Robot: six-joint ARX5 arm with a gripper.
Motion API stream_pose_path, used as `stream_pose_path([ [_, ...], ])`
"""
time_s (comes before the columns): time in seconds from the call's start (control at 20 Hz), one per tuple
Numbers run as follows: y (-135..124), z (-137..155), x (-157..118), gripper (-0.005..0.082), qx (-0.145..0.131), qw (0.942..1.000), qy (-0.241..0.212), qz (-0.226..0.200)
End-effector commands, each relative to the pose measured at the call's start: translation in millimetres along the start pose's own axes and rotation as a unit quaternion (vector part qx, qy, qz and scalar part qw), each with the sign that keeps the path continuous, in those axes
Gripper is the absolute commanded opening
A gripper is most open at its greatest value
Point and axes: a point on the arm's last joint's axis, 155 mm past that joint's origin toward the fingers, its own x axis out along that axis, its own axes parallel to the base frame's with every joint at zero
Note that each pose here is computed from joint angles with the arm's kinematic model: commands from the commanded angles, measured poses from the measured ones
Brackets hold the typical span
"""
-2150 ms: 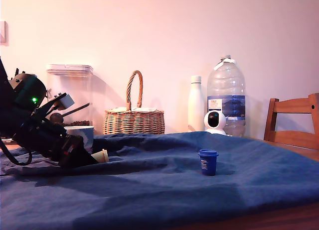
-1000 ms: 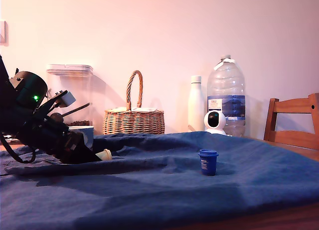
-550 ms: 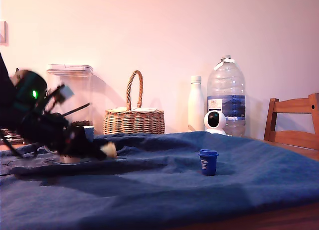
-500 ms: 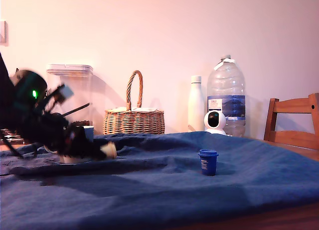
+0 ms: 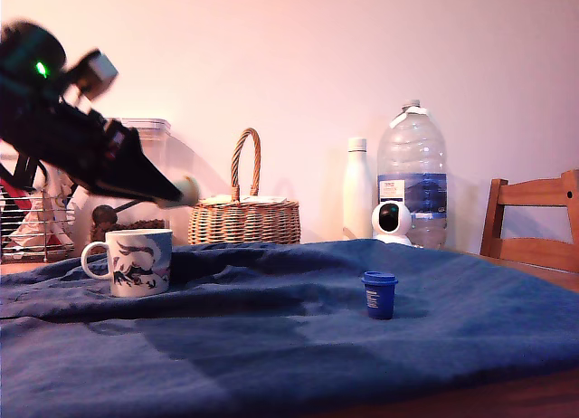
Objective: Pick up the coffee capsules on the table and drop them inside the coffee cup
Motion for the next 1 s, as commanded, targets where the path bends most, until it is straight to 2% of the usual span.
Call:
stream_pose_path([
  [0.0,11,-4,-9,0.0122,-0.008,0.9996,0.006,0.028],
  [0.05,18,-5,-12,0.0122,-0.059,0.9972,0.007,0.045],
  [0.1,24,-7,-14,0.0122,-0.058,0.9964,0.010,0.061],
  [0.15,31,-9,-16,0.0122,-0.074,0.9936,0.011,0.084],
  [0.2,38,-11,-17,0.0122,-0.070,0.9920,0.011,0.104],
  [0.3,48,-15,-21,0.0122,-0.096,0.9856,0.006,0.139],
  [0.35,52,-17,-23,0.0122,-0.091,0.9838,0.002,0.154],
  [0.4,54,-18,-26,0.0122,-0.108,0.9802,-0.008,0.166],
  [0.45,57,-20,-28,0.0122,-0.113,0.9769,-0.013,0.181],
  [0.55,66,-24,-36,0.0122,-0.115,0.9687,-0.018,0.219],
  [0.6,67,-22,-39,0.0122,-0.113,0.9675,-0.022,0.225],
  [0.95,66,-5,-45,0.0122,-0.098,0.9679,-0.046,0.227],
])
